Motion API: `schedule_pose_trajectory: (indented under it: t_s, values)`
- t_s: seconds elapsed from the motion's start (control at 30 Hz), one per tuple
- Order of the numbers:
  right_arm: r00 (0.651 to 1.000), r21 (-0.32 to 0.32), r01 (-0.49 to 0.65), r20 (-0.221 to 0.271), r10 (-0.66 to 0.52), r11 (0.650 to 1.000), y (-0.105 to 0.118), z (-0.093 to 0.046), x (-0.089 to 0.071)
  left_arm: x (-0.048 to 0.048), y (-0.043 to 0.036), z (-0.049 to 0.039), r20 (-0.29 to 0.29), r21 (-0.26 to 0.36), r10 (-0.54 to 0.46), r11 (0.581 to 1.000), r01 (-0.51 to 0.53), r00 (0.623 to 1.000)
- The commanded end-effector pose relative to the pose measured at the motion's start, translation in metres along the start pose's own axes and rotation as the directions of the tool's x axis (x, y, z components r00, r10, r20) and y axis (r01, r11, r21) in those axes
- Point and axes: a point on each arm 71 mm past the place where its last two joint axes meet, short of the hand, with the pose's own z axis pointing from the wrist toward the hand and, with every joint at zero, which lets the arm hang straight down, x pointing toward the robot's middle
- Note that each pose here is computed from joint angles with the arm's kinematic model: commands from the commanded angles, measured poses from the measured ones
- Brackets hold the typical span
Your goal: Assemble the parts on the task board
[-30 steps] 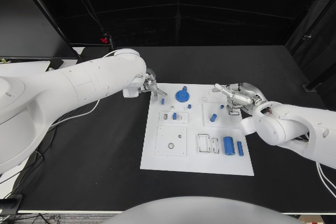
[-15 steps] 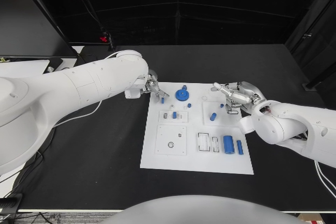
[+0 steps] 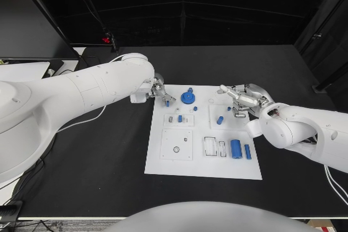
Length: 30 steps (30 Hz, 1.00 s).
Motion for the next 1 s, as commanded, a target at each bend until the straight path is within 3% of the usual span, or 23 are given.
schedule_pose_trajectory:
  t_s: [0.03, 1.0]
  values:
    - [1.000, -0.008, -0.003, -0.009, 0.003, 1.000, 0.0016, 0.0001, 0.0018, -0.0007, -0.0008, -0.0002, -0.002, 0.002, 0.005, 1.000, -0.005, 1.000]
    - [1.000, -0.006, -0.002, -0.003, 0.002, 1.000, 0.0013, 0.0001, 0.0009, 0.0012, -0.0034, 0.0008, -0.012, 0.016, 0.009, 1.000, -0.009, 1.000]
